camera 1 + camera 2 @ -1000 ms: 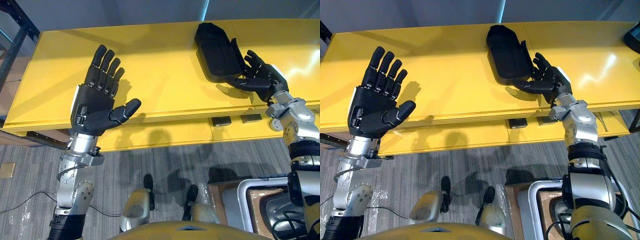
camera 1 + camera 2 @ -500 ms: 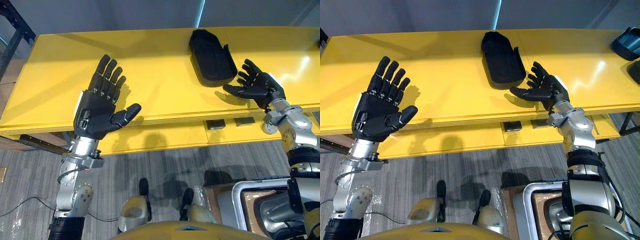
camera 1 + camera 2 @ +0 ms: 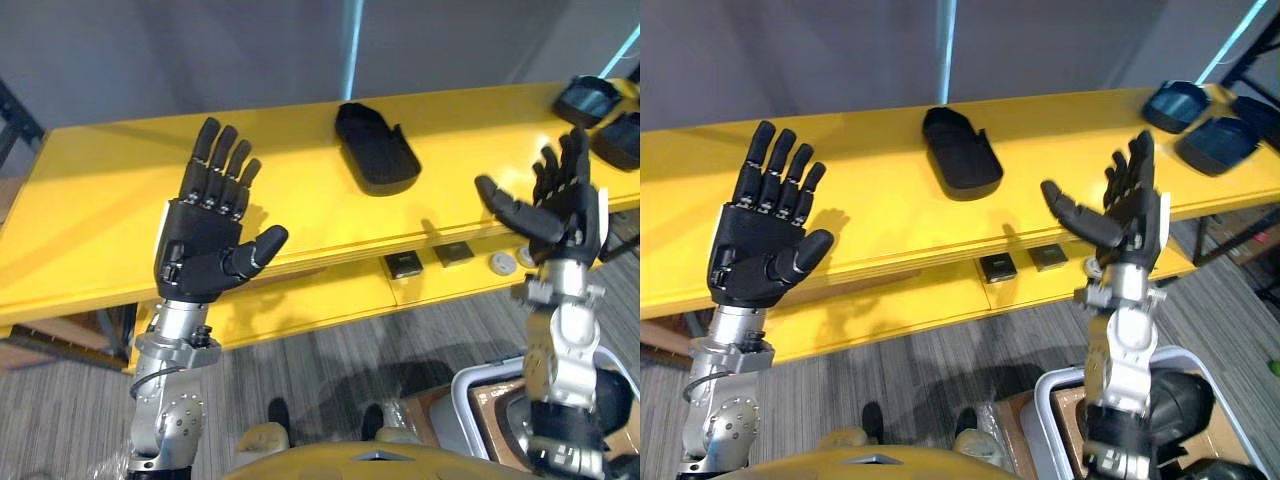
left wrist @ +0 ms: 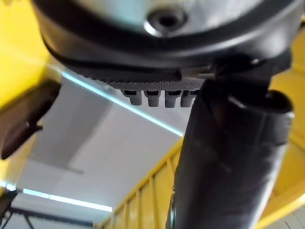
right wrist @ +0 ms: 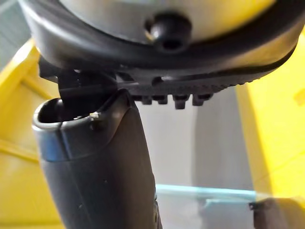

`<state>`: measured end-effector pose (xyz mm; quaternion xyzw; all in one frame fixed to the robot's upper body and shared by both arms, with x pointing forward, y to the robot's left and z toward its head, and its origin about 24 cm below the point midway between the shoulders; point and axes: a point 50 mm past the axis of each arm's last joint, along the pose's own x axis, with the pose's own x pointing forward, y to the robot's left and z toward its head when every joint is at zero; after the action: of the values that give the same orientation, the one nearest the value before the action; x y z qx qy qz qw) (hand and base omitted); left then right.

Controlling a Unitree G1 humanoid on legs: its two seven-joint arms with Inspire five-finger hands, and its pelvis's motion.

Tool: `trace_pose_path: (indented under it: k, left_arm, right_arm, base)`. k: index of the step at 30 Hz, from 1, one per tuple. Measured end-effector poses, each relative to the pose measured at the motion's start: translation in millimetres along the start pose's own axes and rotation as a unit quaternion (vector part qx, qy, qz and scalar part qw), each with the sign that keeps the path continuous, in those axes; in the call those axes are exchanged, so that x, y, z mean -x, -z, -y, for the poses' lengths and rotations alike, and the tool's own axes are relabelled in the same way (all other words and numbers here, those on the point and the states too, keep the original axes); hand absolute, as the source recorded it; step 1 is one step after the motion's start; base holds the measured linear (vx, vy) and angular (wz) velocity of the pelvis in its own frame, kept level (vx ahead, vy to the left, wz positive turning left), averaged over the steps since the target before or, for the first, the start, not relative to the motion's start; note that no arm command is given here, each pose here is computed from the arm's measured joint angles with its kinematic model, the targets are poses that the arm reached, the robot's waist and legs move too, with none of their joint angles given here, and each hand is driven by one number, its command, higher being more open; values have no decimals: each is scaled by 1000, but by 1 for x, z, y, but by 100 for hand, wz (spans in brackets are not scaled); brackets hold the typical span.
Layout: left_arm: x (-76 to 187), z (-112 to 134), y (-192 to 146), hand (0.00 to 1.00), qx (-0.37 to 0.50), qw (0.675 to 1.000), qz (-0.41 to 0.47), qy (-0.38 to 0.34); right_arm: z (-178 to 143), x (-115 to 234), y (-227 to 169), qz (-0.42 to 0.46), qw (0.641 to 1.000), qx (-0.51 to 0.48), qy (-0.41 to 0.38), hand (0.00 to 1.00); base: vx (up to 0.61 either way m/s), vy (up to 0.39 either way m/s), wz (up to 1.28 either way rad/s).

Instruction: Walk over and take three plastic housings, then place them on the shelf

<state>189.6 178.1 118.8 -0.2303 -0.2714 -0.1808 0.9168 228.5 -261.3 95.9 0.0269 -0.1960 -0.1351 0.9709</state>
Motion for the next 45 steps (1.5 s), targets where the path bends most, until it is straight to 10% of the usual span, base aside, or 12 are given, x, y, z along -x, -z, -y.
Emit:
trace_pose_path:
  k: [17, 27, 37, 45]
  left_arm:
    - [-21, 42, 49, 100, 118, 991, -53, -31]
    - [-23, 28, 36, 100, 85, 992, 4, -93]
    - [-19, 39, 36, 100, 93, 995, -11, -46]
    - [-17, 36, 45, 100, 121, 991, -59, -1]
  right_arm:
    - [12, 116, 8, -102, 981, -111, 123, 100]
    - [-89, 52, 12, -59, 959, -240, -136, 100]
    - [-93, 85, 29, -129, 928, -338, -92, 100]
    - [-195, 67, 39, -152, 879, -357, -277, 100]
  base:
    - [20, 11, -80]
    - [-3, 36, -60]
    - [-196, 91, -42]
    - [-113, -160, -29]
